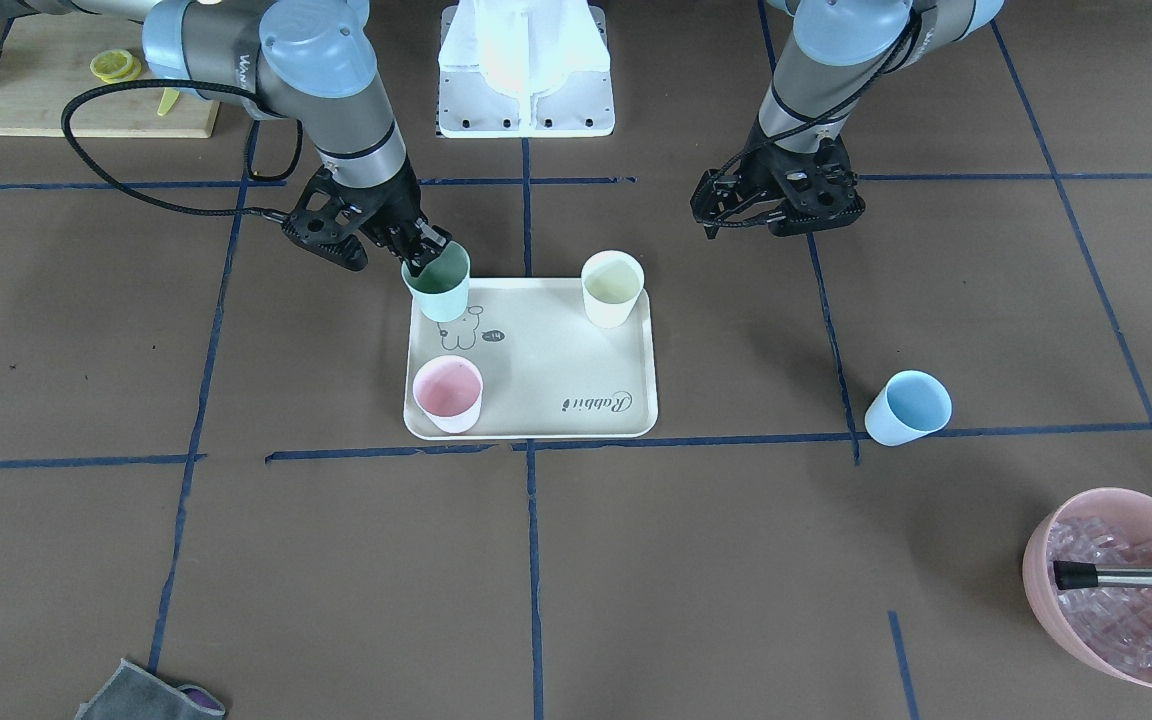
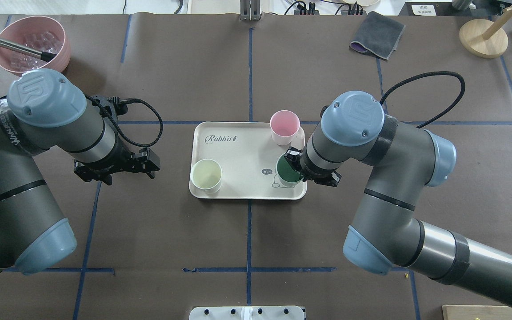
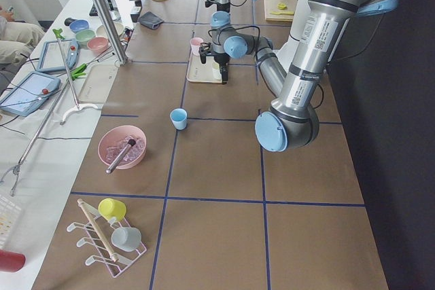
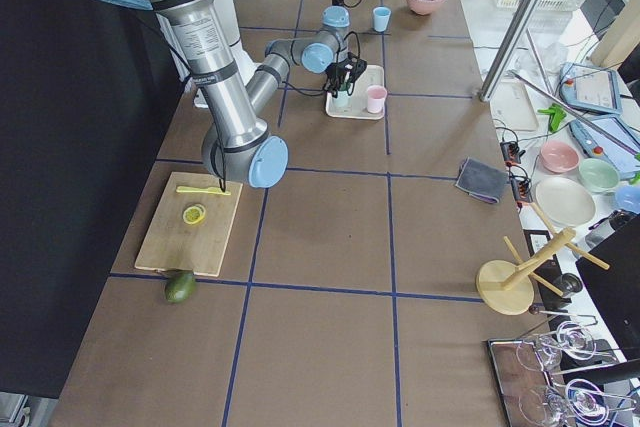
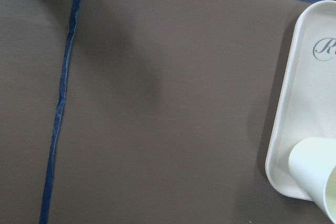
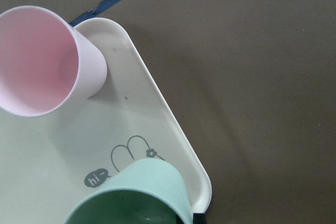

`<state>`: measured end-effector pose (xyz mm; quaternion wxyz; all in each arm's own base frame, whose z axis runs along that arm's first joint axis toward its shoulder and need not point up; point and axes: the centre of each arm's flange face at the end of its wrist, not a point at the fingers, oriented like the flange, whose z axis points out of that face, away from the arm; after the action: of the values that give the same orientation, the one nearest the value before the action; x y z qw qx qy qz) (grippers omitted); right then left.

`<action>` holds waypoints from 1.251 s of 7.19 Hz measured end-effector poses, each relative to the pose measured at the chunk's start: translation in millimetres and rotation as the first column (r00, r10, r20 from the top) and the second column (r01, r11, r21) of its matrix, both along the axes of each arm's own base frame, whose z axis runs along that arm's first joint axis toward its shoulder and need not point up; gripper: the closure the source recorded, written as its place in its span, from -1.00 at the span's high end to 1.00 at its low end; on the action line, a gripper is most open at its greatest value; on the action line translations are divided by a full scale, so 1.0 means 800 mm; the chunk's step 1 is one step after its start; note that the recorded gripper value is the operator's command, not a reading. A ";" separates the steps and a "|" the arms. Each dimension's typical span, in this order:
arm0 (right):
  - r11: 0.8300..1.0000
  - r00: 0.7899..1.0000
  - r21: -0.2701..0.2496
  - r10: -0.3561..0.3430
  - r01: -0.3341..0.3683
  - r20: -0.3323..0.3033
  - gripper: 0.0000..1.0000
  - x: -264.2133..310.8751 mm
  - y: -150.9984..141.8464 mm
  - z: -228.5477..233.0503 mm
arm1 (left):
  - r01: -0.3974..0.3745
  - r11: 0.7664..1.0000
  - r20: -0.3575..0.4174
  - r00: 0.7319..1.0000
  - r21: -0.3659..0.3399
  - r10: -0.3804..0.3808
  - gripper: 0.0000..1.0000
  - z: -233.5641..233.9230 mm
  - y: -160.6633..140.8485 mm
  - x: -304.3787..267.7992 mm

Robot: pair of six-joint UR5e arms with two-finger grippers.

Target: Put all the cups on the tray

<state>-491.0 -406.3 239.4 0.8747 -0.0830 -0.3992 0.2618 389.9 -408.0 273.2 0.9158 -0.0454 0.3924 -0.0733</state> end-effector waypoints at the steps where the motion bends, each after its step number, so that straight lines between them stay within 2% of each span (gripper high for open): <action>1: 1.000 1.000 0.009 0.027 -0.027 -0.012 0.14 -0.010 -0.001 0.003 | 0.000 1.000 0.000 1.000 0.000 0.000 1.00 0.000 0.000 0.000; 2: 0.999 0.999 0.017 0.036 -0.035 -0.019 0.79 -0.017 -0.002 0.010 | -0.001 1.000 0.001 1.000 0.000 0.001 1.00 0.001 -0.001 0.001; 3: 0.999 0.999 0.023 0.035 -0.035 -0.020 0.99 -0.020 -0.003 0.015 | -0.002 1.000 0.002 1.000 -0.001 0.002 1.00 0.002 -0.001 0.002; 6: 0.999 1.000 0.046 -0.008 0.008 -0.006 0.99 0.004 -0.021 0.013 | -0.003 1.000 0.002 1.000 0.001 0.003 1.00 0.003 -0.002 0.002; 8: 0.990 0.994 0.090 -0.109 0.106 0.027 0.99 0.095 -0.063 0.027 | 0.000 1.000 0.011 1.000 0.019 0.000 1.00 0.010 -0.014 -0.011; 9: 0.976 0.984 0.136 -0.177 0.173 0.023 0.99 0.153 -0.078 0.053 | -0.004 0.999 0.026 1.000 0.048 0.003 1.00 0.023 -0.033 -0.036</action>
<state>-368.4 -468.7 281.5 0.8908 -0.0636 -0.4224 0.1549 361.0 -434.3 291.5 0.9217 -0.0230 0.3821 -0.0628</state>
